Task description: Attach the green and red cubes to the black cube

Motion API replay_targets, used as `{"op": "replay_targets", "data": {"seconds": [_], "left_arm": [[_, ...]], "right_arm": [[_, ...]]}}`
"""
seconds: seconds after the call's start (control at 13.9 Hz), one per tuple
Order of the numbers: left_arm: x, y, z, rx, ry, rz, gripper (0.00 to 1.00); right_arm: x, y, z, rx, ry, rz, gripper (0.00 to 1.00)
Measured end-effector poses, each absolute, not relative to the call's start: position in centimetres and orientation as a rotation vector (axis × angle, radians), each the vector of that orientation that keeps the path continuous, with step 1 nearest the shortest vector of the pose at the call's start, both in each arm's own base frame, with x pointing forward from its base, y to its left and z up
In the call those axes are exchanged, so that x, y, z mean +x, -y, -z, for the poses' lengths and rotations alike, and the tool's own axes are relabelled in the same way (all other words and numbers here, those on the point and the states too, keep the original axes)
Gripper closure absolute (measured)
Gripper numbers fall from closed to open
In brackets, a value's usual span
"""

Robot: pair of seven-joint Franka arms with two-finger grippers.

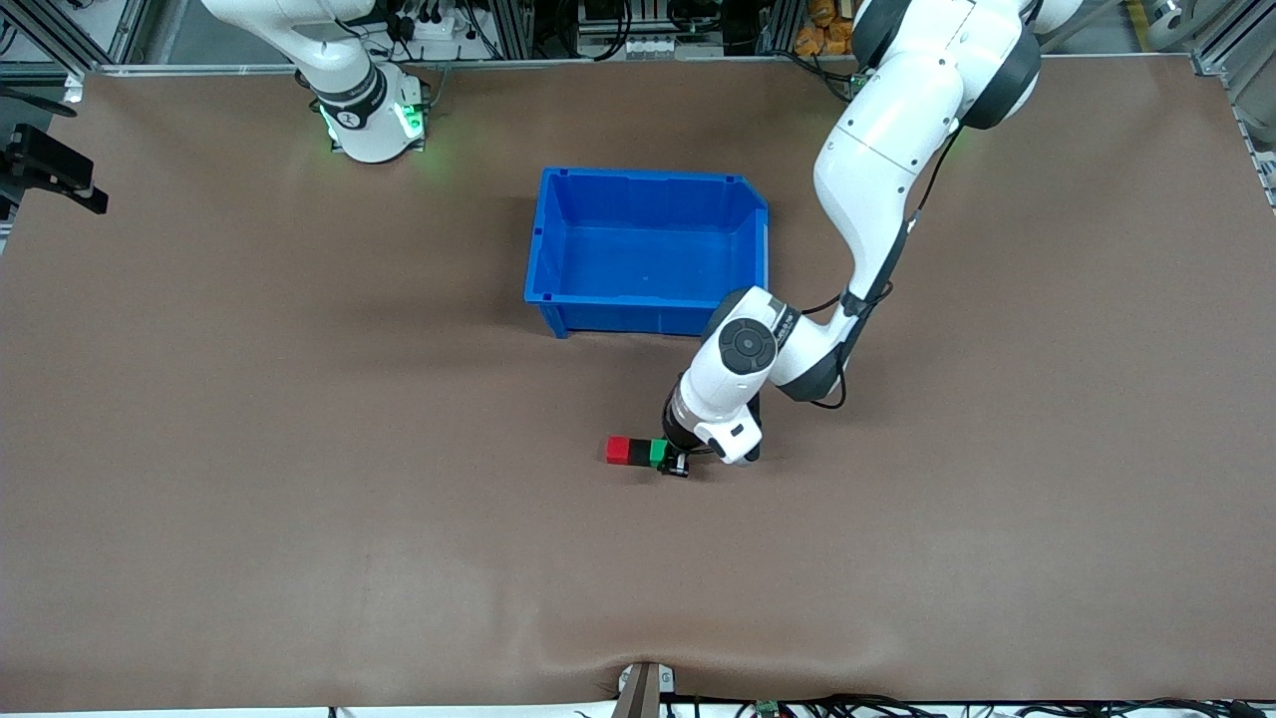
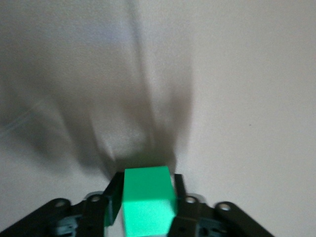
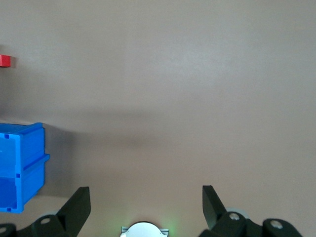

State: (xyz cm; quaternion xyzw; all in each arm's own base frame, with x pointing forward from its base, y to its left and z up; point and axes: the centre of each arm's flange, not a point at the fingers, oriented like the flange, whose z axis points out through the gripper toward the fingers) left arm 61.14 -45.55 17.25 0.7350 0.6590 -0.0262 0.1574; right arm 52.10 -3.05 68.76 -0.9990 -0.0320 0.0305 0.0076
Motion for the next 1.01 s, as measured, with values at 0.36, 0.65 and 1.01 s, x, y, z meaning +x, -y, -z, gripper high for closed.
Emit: {"op": "replay_targets", "data": {"seconds": [0.36,0.65,1.01], "left_arm": [[61.4,45.5,-17.3,2.148,-1.835,0.007,0.00],[62.8,45.3,-22.9,2.234,-1.744,-0.164,0.00],[67.1,36.3,-34.9,2.450,-1.612,-0.290,0.00]], "right_arm": [[52.1,3.0,-68.8,-3.116,0.103,-0.095,0.00],[52.1,2.9,-68.9,-3.116,0.107,-0.089,0.00],[52.2,2.8,-68.9,-3.117,0.111,-0.073,0.00]]}}
